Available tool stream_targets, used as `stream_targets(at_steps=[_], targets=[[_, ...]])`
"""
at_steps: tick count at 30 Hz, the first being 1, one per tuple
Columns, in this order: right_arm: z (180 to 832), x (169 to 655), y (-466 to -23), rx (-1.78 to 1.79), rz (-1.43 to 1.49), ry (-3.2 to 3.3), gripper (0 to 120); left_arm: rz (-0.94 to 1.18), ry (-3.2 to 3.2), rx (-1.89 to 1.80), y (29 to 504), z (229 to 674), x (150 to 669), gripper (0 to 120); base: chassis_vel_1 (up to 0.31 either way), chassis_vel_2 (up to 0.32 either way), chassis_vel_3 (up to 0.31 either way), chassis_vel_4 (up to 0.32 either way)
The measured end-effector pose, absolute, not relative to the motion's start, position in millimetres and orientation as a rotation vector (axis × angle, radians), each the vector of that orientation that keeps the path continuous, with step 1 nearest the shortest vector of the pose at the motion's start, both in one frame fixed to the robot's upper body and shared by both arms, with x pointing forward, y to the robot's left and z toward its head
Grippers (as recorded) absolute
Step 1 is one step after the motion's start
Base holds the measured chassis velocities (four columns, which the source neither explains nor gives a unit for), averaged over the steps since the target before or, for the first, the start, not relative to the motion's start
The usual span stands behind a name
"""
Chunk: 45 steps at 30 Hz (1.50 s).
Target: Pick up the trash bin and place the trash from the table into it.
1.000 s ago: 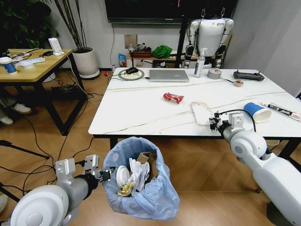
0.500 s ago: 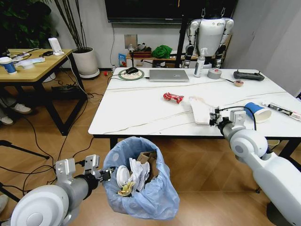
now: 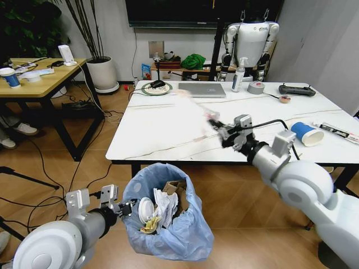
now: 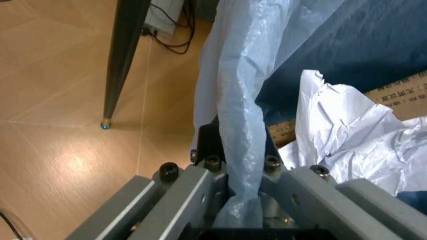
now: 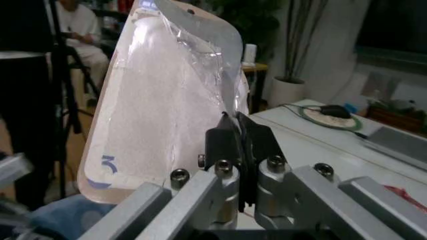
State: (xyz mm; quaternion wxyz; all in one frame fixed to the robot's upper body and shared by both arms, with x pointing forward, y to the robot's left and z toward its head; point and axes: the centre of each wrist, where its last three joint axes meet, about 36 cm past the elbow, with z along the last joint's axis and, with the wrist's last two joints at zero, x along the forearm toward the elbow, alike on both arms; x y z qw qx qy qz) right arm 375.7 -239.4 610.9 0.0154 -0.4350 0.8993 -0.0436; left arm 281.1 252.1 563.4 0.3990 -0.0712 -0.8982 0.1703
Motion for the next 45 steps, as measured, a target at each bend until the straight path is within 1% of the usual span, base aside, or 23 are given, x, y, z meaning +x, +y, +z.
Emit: stream_targets(at_steps=[2, 6, 10, 21, 23, 24, 26, 29, 31, 32, 38, 39, 40, 44, 45], targets=[[612.3, 372.4, -237.6, -1.394, -0.144, 2.772, 0, 0.432, -2.274, -0.181, 252.0, 563.6, 281.3, 0, 0.000, 0.000, 0.000, 0.000], [609.7, 357.9, -233.2, -1.607, -0.212, 2.673, 0, 0.428, -2.276, -0.182, 251.6, 564.4, 282.0, 0, 0.000, 0.000, 0.000, 0.000], [605.9, 354.4, -234.0, -1.691, -0.293, 2.623, 0, 0.419, -2.281, -0.182, 251.7, 566.0, 283.1, 0, 0.000, 0.000, 0.000, 0.000], [591.6, 371.2, -250.5, -1.914, -0.658, 2.382, 0, 0.418, -2.278, -0.180, 252.0, 567.5, 284.2, 0, 0.000, 0.000, 0.000, 0.000], [590.7, 375.3, -254.6, -1.947, -0.731, 2.328, 7, 0.419, -2.279, -0.182, 251.8, 567.7, 284.4, 0, 0.000, 0.000, 0.000, 0.000], [590.7, 375.3, -254.6, -1.947, -0.731, 2.328, 7, 0.419, -2.279, -0.182, 251.8, 567.7, 284.4, 0, 0.000, 0.000, 0.000, 0.000], [589.3, 375.9, -255.5, -1.962, -0.752, 2.311, 15, 0.421, -2.279, -0.182, 251.7, 567.8, 284.4, 0, 0.000, 0.000, 0.000, 0.000], [585.8, 374.9, -254.7, -1.956, -0.741, 2.323, 29, 0.426, -2.277, -0.183, 251.3, 567.4, 284.3, 0, 0.000, 0.000, 0.000, 0.000], [584.7, 374.6, -254.0, -1.932, -0.732, 2.342, 35, 0.429, -2.275, -0.185, 250.9, 567.0, 284.1, 0, 0.000, 0.000, 0.000, 0.000], [584.7, 374.6, -254.0, -1.932, -0.732, 2.342, 35, 0.429, -2.275, -0.185, 250.9, 567.0, 284.1, 0, 0.000, 0.000, 0.000, 0.000], [584.4, 372.7, -251.2, -1.810, -0.697, 2.443, 62, 0.437, -2.274, -0.189, 249.4, 566.3, 283.9, 0, 0.000, 0.000, 0.000, 0.000], [584.4, 372.7, -251.2, -1.810, -0.697, 2.443, 62, 0.437, -2.274, -0.189, 249.4, 566.3, 283.9, 0, 0.000, 0.000, 0.000, 0.000], [584.2, 372.6, -250.7, -1.787, -0.688, 2.461, 66, 0.438, -2.274, -0.189, 249.3, 566.3, 283.9, 0, 0.000, 0.000, 0.000, 0.000], [582.3, 376.0, -251.4, -1.745, -0.667, 2.499, 84, 0.440, -2.274, -0.190, 249.2, 566.2, 283.9, 0, 0.000, 0.000, 0.000, 0.000], [582.3, 376.0, -251.4, -1.745, -0.667, 2.499, 84, 0.440, -2.274, -0.190, 249.2, 566.2, 283.9, 0, 0.000, 0.000, 0.000, 0.000]])
